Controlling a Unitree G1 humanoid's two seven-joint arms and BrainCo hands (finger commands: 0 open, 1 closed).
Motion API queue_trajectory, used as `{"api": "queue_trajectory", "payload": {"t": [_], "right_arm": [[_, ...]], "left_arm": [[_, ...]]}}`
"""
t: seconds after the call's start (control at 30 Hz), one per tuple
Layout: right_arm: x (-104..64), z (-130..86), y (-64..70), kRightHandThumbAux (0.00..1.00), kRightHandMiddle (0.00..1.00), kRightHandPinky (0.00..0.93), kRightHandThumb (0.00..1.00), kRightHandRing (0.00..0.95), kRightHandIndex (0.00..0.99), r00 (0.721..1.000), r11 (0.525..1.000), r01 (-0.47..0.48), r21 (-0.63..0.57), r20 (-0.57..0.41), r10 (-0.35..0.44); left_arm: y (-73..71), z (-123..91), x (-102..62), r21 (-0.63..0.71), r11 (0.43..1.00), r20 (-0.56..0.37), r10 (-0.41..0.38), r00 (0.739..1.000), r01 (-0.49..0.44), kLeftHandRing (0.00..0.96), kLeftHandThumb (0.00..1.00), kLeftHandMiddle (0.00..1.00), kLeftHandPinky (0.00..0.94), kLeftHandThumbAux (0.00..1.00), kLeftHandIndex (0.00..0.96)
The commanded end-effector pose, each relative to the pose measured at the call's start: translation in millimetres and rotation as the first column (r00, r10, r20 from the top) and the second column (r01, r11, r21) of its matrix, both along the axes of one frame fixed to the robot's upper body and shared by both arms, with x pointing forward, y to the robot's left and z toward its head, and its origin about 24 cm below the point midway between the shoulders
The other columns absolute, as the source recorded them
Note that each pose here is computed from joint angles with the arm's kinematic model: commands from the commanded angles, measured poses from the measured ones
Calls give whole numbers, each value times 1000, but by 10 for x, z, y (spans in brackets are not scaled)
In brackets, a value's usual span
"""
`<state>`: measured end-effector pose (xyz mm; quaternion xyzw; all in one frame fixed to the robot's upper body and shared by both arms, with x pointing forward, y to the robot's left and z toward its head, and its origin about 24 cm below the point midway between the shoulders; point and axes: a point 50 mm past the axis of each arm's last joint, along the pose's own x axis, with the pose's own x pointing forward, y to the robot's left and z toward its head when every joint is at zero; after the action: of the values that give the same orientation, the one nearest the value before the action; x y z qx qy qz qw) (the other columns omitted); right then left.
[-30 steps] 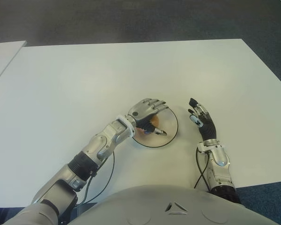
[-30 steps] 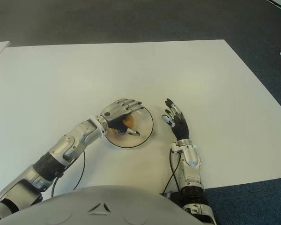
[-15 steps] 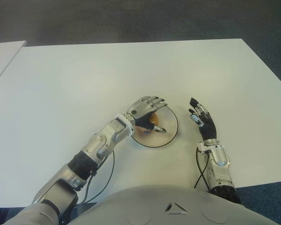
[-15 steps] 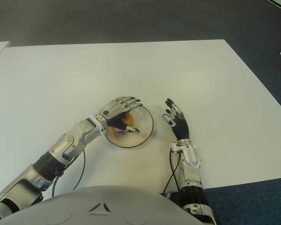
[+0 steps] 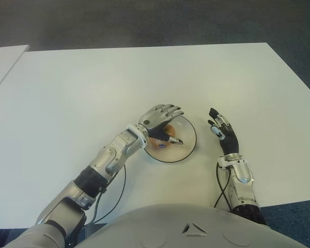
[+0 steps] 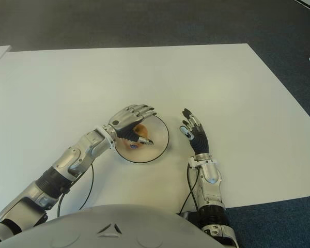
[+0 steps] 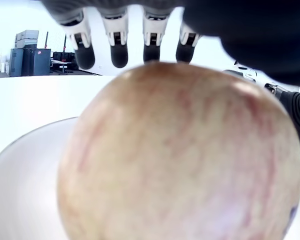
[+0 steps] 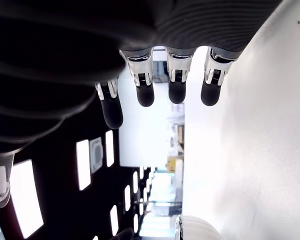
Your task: Put the apples into the plate.
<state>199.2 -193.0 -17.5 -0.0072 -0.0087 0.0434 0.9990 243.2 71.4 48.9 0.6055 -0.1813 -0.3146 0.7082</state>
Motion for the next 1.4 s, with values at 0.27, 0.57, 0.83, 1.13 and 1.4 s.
{"api": "queue_trajectory", "payload": {"t": [0.27, 0.57, 0.83, 1.13, 1.4], "right_arm": [[-303, -388, 76, 448, 89, 26, 134, 23, 194, 976, 999, 18, 35, -216, -10], [-298, -392, 94, 437, 90, 46, 145, 30, 198, 977, 999, 11, 50, -213, 0], [-281, -380, 83, 453, 95, 39, 145, 33, 167, 979, 997, 10, 73, -206, 5], [-290, -380, 69, 446, 101, 26, 138, 30, 170, 978, 997, 3, 75, -209, 13], [-289, -386, 50, 447, 91, 36, 130, 29, 127, 975, 998, 2, 66, -221, 13]], "left_arm": [[270, 286, 209, -230, 946, -72, 217, 974, -228, 0, 130, 0, 0, 271, 0], [514, 354, -10, -653, 563, -380, 336, 862, -507, 0, 139, 0, 0, 242, 0], [648, 110, -147, -772, 317, -452, 336, 826, -551, 0, 85, 0, 0, 194, 0], [672, -62, -301, -813, 143, -481, 382, 789, -564, 0, 18, 0, 0, 236, 50], [657, -155, -366, -791, 108, -516, 411, 751, -602, 0, 0, 0, 0, 268, 105]]}}
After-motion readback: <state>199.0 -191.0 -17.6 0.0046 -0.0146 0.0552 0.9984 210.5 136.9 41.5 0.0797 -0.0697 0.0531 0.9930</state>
